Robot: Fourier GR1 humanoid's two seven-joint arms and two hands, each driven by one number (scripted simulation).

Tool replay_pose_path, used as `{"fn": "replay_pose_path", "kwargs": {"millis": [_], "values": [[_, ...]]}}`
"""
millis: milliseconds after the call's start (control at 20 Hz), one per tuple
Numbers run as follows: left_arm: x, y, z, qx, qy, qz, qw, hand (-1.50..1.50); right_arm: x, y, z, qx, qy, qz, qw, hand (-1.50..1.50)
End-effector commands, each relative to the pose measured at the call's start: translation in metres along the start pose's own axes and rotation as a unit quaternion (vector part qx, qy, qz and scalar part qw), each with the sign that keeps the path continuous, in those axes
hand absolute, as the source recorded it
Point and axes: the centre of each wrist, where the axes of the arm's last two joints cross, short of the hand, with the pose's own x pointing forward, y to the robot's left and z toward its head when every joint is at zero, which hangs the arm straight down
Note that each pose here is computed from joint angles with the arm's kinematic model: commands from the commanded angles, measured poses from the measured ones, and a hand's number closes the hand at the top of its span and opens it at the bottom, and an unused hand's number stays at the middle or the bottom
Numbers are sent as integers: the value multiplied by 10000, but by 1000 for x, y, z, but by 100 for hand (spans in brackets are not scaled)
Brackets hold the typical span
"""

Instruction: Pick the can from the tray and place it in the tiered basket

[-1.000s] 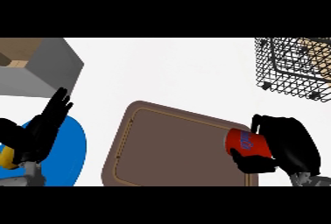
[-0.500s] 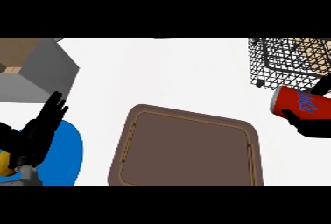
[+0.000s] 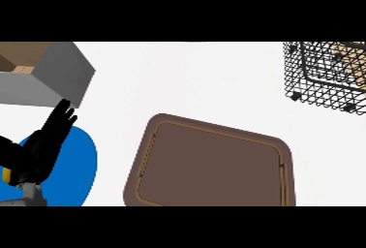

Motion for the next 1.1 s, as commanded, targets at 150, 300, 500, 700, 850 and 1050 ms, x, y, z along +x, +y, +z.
{"fn": "replay_pose_path", "kwargs": {"millis": [150, 300, 500, 700, 850, 1050], "values": [[3, -19, -7, -440, -11, -137, 9989, 0, -58, -100, 12, 61, -428, -561, 9975, 150], [16, -32, -23, -476, -65, -168, 9987, 0, -63, -113, -7, 147, -293, -636, 9974, 150], [24, -29, -26, -415, -178, -133, 9989, 0, -75, -109, -19, 348, -282, -637, 9970, 150], [1, -35, -22, -445, -75, -134, 9989, 0, -57, -72, -61, 494, -279, -664, 9962, 150], [12, -36, -25, -394, -22, -121, 9991, 0, -46, -59, -81, 640, -196, -614, 9959, 150], [1, -34, -27, -425, -28, -158, 9990, 0, -46, -56, -90, 740, 121, -496, 9960, 150]]}}
